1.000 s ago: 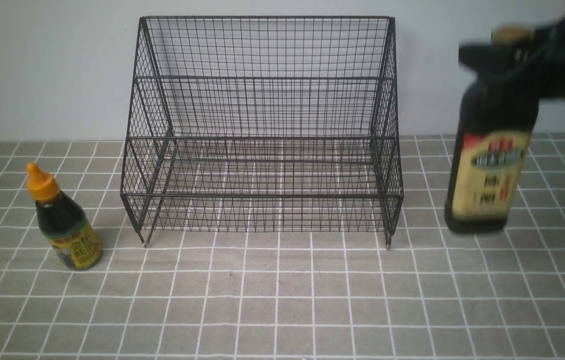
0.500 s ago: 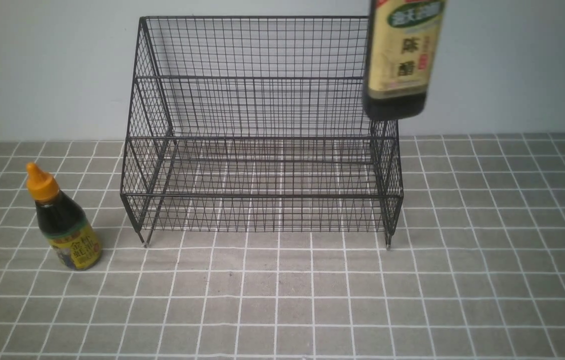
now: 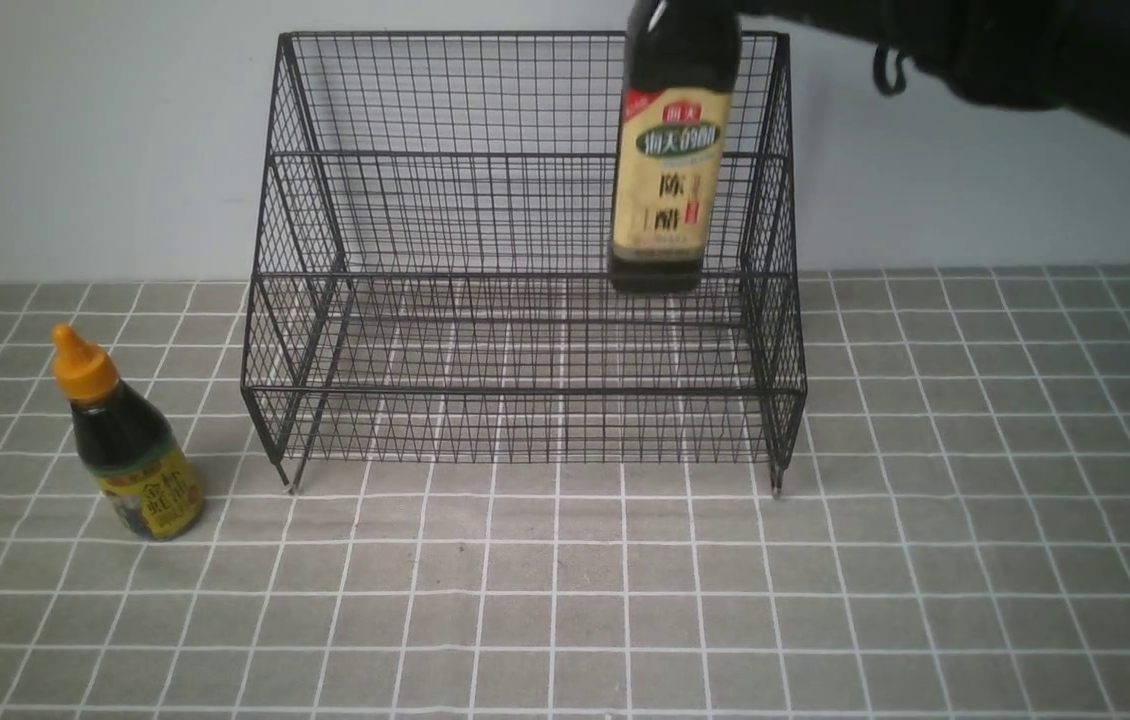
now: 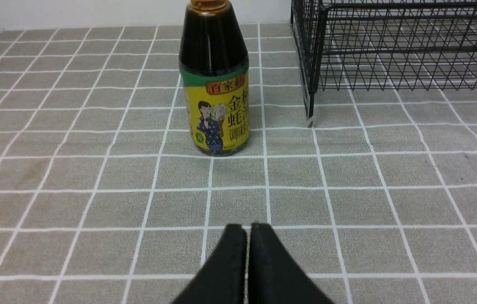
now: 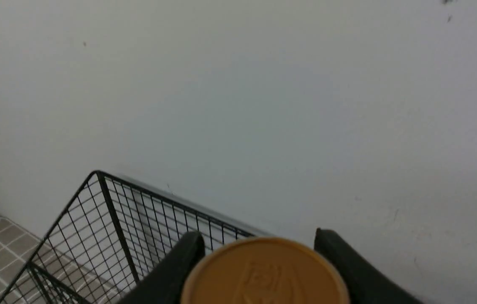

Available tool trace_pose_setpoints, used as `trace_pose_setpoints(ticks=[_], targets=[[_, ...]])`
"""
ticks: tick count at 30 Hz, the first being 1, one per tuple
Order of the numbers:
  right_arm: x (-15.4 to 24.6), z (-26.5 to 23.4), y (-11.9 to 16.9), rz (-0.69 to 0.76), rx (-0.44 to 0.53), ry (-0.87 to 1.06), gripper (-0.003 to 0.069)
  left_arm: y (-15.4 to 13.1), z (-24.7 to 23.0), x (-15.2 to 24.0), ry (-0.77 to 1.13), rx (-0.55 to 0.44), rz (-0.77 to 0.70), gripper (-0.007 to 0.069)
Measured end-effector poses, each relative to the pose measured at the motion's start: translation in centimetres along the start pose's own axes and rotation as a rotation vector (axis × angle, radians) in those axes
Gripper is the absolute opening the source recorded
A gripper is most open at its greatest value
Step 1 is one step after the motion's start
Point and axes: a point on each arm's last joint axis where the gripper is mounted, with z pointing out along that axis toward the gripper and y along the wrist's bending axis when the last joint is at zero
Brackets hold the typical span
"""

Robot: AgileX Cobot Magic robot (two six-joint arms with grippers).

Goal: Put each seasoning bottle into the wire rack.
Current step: Use the right arm to put the condiment bottle back on the shelf

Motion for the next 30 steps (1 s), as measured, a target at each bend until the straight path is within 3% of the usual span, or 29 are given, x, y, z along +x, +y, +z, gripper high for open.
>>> trace_pose_setpoints(ticks=[6,15,30], targets=[[1.6,0.8,0.1,0.012,-0.035,0.065,0.0312,0.0,0.0,0.0,0.000,0.000,0.000,-0.0007],[2.9,0.6,0.5,-0.098,-0.098,0.213,0.0312,0.0,0.0,0.0,0.000,0.000,0.000,-0.0007],[2.9,-0.1,0.7,-0.061,-0.101,0.307,0.0377,0.0,0.0,0.0,0.000,0.000,0.000,-0.0007]])
